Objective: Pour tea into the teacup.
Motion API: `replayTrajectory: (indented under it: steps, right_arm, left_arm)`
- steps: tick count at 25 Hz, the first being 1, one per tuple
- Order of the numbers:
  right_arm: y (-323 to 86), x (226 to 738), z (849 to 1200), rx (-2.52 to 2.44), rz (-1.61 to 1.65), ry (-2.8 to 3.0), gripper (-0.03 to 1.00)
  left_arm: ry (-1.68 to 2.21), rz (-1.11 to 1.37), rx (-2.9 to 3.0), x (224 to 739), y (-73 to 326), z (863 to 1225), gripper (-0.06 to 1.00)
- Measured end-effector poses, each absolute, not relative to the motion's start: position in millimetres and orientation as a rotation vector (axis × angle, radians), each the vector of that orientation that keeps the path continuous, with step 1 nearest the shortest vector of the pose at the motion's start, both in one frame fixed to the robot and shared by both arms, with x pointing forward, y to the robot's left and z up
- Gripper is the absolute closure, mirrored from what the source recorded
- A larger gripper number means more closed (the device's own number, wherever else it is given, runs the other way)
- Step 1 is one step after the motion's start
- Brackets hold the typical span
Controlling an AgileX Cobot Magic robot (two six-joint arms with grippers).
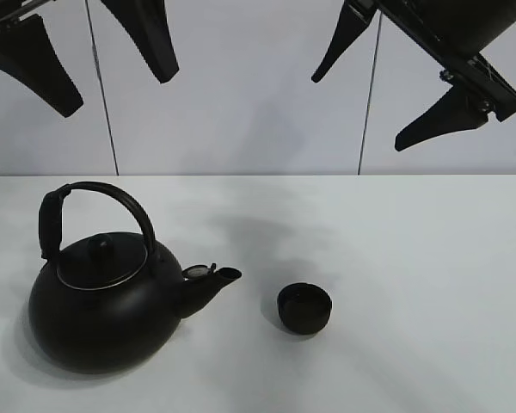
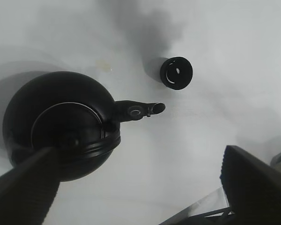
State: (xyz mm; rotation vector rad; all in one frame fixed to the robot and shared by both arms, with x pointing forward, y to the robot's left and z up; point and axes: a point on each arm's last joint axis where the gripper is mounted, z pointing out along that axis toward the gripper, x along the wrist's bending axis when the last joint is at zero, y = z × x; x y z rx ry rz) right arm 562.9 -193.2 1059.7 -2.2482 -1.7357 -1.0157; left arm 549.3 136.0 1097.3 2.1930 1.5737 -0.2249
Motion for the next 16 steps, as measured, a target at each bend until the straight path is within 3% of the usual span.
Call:
replayTrajectory:
  steps: [16]
  right_arm:
    - [-193.3, 563.5, 1059.9, -2.251, -1.024, -1.734, 0.31]
  left_arm:
    - [1.568, -0.193, 2.166, 552.8, 135.2, 1097.7, 0.28]
